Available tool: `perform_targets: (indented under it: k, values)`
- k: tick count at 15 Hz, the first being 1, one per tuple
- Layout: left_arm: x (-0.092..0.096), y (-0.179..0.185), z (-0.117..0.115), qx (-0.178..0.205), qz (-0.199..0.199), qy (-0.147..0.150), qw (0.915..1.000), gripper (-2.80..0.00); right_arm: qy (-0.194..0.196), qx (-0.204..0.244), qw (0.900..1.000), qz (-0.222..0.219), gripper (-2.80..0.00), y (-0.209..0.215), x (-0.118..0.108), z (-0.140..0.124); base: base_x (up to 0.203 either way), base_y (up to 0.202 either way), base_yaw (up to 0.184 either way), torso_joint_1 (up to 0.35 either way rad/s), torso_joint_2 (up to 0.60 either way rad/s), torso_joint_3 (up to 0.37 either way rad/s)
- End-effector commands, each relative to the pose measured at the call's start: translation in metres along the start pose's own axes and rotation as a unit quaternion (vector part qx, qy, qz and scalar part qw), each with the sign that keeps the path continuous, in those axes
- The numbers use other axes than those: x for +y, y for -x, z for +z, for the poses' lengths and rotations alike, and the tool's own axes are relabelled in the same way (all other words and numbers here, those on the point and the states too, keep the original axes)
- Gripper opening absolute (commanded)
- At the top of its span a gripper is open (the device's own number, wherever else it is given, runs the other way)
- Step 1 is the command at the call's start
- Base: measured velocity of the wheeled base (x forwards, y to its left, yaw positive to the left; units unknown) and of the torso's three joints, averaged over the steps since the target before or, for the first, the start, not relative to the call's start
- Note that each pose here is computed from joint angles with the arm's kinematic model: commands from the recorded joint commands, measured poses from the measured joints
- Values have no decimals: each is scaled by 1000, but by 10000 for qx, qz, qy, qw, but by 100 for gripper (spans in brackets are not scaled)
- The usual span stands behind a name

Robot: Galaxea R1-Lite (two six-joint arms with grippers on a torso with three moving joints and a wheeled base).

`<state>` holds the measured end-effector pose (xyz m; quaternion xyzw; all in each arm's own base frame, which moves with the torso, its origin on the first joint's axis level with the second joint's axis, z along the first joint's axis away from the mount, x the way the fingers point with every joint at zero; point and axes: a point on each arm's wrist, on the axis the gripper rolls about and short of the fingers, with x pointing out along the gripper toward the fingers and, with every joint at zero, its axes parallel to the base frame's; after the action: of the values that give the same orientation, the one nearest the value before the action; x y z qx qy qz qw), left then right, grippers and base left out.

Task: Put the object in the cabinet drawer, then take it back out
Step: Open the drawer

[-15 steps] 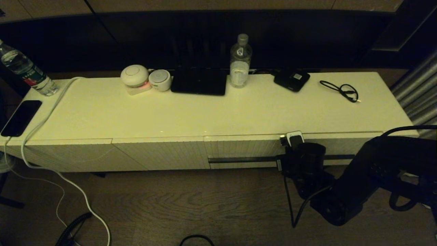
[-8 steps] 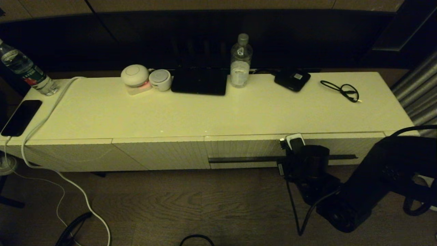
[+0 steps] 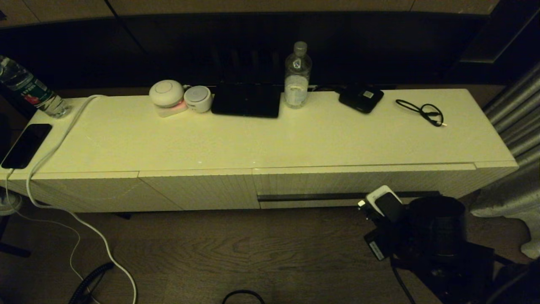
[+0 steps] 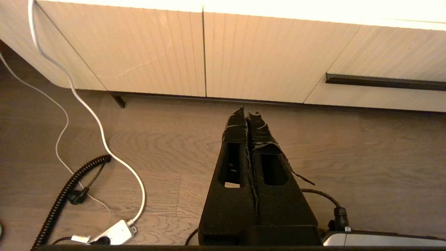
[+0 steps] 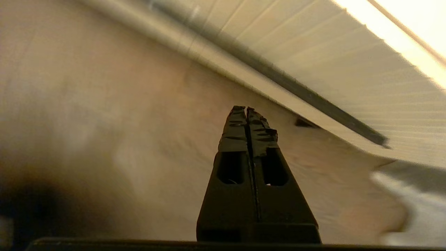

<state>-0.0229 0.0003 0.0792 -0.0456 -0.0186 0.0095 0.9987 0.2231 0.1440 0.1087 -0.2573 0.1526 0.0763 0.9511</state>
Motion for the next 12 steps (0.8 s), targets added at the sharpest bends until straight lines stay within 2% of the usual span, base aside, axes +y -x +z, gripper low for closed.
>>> perform_targets:
  k: [1, 4, 5, 7, 8, 9, 12]
  values:
    - [0, 0, 0, -10, 3, 5, 10000, -280, 605, -436, 9972, 26, -280, 58, -26, 8, 0, 0, 0, 0, 0, 0]
    - [0, 0, 0, -3, 4, 5, 10000, -280, 2015, -397, 9786, 81, -280, 101, -45, -9, 0, 0, 0, 0, 0, 0]
    - [0, 0, 0, -10, 3, 5, 10000, -280, 2442, -345, 9691, 106, -280, 112, -51, -16, 0, 0, 0, 0, 0, 0]
    - [0, 0, 0, -10, 3, 5, 10000, -280, 3297, -40, 9438, 238, -280, 130, -65, -33, 0, 0, 0, 0, 0, 0]
    - [0, 0, 0, -10, 3, 5, 10000, -280, 3581, 226, 9325, 409, -280, 135, -73, -42, 0, 0, 0, 0, 0, 0]
    - [0, 0, 0, -10, 3, 5, 10000, -280, 3661, 399, 9278, 604, -280, 137, -80, -47, 0, 0, 0, 0, 0, 0]
    - [0, 0, 0, -10, 3, 5, 10000, -280, 3977, 602, 9077, 1197, -280, 140, -93, -62, 0, 0, 0, 0, 0, 0]
